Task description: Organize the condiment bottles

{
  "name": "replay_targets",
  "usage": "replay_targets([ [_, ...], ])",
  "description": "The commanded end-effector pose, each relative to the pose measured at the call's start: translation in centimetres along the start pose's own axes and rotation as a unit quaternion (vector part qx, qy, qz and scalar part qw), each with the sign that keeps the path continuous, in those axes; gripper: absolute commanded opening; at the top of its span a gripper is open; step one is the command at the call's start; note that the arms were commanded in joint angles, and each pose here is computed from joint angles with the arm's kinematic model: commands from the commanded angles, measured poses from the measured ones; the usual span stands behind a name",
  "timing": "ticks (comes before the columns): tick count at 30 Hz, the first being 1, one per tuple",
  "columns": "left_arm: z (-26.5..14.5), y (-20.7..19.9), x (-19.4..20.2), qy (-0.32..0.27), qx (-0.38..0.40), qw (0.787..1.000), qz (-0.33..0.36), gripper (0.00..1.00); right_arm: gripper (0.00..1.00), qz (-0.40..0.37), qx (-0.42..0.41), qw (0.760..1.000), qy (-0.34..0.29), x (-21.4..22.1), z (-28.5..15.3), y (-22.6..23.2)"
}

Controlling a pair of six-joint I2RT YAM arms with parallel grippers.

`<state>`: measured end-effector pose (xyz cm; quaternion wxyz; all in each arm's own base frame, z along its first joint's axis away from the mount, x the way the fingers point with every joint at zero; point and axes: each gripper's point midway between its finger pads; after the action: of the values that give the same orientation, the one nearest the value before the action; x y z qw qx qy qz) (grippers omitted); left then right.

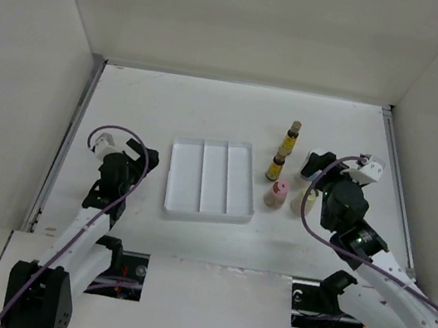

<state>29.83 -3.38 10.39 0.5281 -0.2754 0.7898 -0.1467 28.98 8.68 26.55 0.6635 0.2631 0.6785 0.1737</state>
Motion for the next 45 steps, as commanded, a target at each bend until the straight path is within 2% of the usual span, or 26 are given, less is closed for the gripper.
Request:
replay_targets([
  [1, 0.0, -0.9, -1.6, -0.023, 0.009, 1.0, 0.007, 1.0, 0.92, -0.005, 0.027, 1.0, 0.001, -0.2, 0.7, -1.3],
  [5, 0.0, -1.4, -1.7, -0.023, 0.017, 1.0, 0.013, 1.0, 0.91, -0.014, 0.053, 0.999, 0.003, -0.2, 1.8, -2.8],
  [7, 0.1, -1.4, -1.4, -0.021, 0.018, 1.0, 0.009, 1.0, 0.84, -0.016, 0.063, 0.998, 0.001, -0.3, 2.2, -3.3],
  [8, 0.2, -1.4, -1.4, -0.02, 0.019, 1.0, 0.008, 1.0, 0.77, -0.019, 0.069, 0.997, 0.0, -0.5, 2.4, -3.6],
  [9, 0.2, -1.6, -1.4, -0.019, 0.021, 1.0, 0.008, 1.0, 0.64, -0.022, 0.076, 0.997, 0.001, -0.6, 2.7, -3.9],
  [10, 0.1, -1.6, -1.4, -0.019, 0.022, 1.0, 0.011, 1.0, 0.35, -0.027, 0.082, 0.996, 0.003, -0.6, 3.1, -4.1],
  [11, 0.1, -1.6, -1.4, -0.021, 0.021, 0.999, 0.012, 1.0, 0.16, -0.035, 0.089, 0.995, 0.008, -0.6, 3.5, -4.4],
  [12, 0.1, -1.4, -1.2, -0.023, 0.019, 1.0, 0.01, 1.0, 0.12, -0.042, 0.098, 0.994, 0.017, -0.5, 3.9, -4.7],
  [13, 0.1, -1.3, -1.2, -0.025, 0.019, 0.999, 0.009, 1.0, 0.13, -0.048, 0.105, 0.993, 0.027, -0.2, 4.3, -4.8],
  [14, 0.1, -1.4, -1.1, -0.024, 0.02, 0.999, 0.01, 1.0, 0.18, -0.056, 0.109, 0.992, 0.037, 0.2, 4.7, -4.8],
  [15, 0.2, -1.5, -1.0, -0.021, 0.021, 0.999, 0.009, 1.0, 0.28, -0.062, 0.112, 0.991, 0.042, 0.3, 5.0, -4.8],
  [18, 0.2, -1.7, -1.0, -0.02, 0.024, 0.999, 0.017, 1.0, 0.78, -0.072, 0.109, 0.99, 0.048, 0.8, 6.1, -4.4],
  [19, 0.2, -1.6, -0.9, -0.022, 0.023, 0.999, 0.015, 1.0, 0.87, -0.072, 0.104, 0.991, 0.053, 1.0, 6.5, -4.1],
  [22, 0.3, -1.6, -0.8, -0.02, 0.022, 0.999, 0.012, 1.0, 0.97, -0.074, 0.098, 0.99, 0.076, 2.0, 7.6, -3.9],
  [25, 0.6, -1.7, -0.8, -0.018, 0.02, 0.999, 0.017, 1.0, 0.98, -0.076, 0.094, 0.987, 0.103, 3.6, 9.3, -4.1],
  [30, 0.8, -1.8, -0.6, -0.014, 0.023, 1.0, 0.016, 1.0, 0.94, -0.085, 0.109, 0.982, 0.125, 5.6, 11.1, -5.0],
  [33, 0.7, -1.3, -0.5, -0.018, 0.019, 1.0, 0.014, 1.0, 0.83, -0.089, 0.11, 0.982, 0.128, 6.3, 11.8, -4.9],
  [35, 0.7, -1.3, -0.6, -0.019, 0.02, 1.0, 0.011, 1.0, 0.68, -0.089, 0.114, 0.982, 0.123, 6.1, 12.1, -4.8],
  [37, 0.7, -1.5, -0.6, -0.015, 0.022, 1.0, 0.015, 1.0, 0.56, -0.085, 0.121, 0.985, 0.09, 4.3, 12.1, -4.6],
  [39, 0.5, -1.4, -0.9, -0.024, 0.022, 0.999, 0.014, 1.0, 0.52, -0.084, 0.118, 0.989, 0.041, 1.9, 11.1, -3.5],
  [42, 0.4, -1.4, -0.9, -0.025, 0.021, 0.999, 0.009, 1.0, 0.48, -0.089, 0.096, 0.991, -0.03, -2.3, 8.8, -0.9],
  [45, 0.5, -1.5, -0.8, -0.021, 0.022, 0.999, 0.014, 1.0, 0.47, -0.072, 0.035, 0.995, -0.066, -5.2, 6.2, 3.5],
])
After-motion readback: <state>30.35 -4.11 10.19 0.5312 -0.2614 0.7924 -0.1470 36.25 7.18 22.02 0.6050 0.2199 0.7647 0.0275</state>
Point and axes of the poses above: each gripper's point midway between its finger pads, its own z axis out along the fingers, its own y axis along the line the jaws close on, x = y × z, and after that the axes turned 13 degrees about z, right-handed
